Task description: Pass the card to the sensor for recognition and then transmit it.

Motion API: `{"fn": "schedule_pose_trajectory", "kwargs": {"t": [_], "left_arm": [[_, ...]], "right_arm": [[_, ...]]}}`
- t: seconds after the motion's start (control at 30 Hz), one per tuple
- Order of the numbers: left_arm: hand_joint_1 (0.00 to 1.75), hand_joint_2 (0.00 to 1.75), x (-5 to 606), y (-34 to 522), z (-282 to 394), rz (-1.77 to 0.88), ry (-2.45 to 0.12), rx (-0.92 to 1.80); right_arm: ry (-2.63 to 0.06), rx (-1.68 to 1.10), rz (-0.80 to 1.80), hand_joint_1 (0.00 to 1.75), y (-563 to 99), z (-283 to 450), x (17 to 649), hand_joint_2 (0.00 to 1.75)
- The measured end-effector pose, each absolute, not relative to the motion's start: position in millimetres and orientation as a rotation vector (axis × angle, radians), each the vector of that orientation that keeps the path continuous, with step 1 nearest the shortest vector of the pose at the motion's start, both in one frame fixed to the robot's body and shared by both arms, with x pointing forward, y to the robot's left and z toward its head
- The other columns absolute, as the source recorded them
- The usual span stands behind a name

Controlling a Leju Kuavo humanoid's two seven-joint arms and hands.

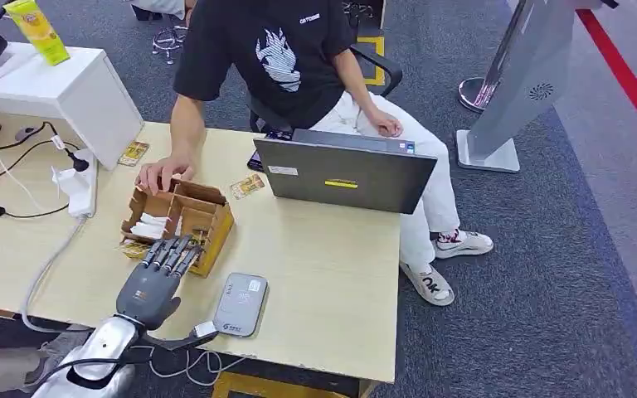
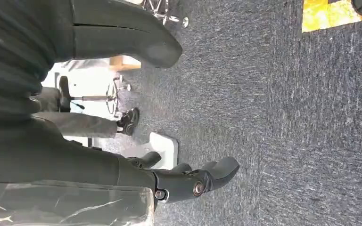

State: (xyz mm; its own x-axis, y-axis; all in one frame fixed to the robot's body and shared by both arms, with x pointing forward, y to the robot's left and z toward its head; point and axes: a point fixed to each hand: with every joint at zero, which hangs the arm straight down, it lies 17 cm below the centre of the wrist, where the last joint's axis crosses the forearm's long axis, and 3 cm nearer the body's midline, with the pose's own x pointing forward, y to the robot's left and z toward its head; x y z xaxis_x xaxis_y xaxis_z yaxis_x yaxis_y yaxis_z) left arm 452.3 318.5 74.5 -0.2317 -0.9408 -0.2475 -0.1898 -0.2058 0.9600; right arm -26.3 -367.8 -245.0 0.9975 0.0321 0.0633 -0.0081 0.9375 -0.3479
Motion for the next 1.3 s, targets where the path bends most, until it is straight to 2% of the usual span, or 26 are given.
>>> {"fn": "schedule_pose_trajectory", "kwargs": {"t": [0.97, 1.0, 1.03, 1.07, 1.3], "left_arm": [[0.0, 1.75, 456.0, 316.8, 89.5, -1.426, -1.437, 1.437], [0.45, 1.75, 456.2, 316.2, 90.0, -1.425, -1.438, 1.438], [1.69, 1.75, 456.2, 315.9, 90.1, -1.424, -1.439, 1.438], [1.75, 1.75, 456.2, 315.5, 90.2, -1.423, -1.439, 1.437], [1.75, 1.75, 456.5, 315.1, 92.5, -1.419, -1.443, 1.44]], "right_arm": [[-0.069, -0.355, 0.021, 0.0, -368.0, -244.9, -26.2, 1.75], [-0.069, -0.355, 0.021, 0.0, -367.9, -245.0, -26.3, 1.75], [-0.069, -0.355, 0.021, 0.0, -368.0, -244.9, -26.3, 1.75], [-0.069, -0.355, 0.021, 0.0, -368.0, -244.9, -26.3, 1.75], [-0.069, -0.355, 0.021, 0.0, -368.0, -244.9, -26.3, 1.75]]}}
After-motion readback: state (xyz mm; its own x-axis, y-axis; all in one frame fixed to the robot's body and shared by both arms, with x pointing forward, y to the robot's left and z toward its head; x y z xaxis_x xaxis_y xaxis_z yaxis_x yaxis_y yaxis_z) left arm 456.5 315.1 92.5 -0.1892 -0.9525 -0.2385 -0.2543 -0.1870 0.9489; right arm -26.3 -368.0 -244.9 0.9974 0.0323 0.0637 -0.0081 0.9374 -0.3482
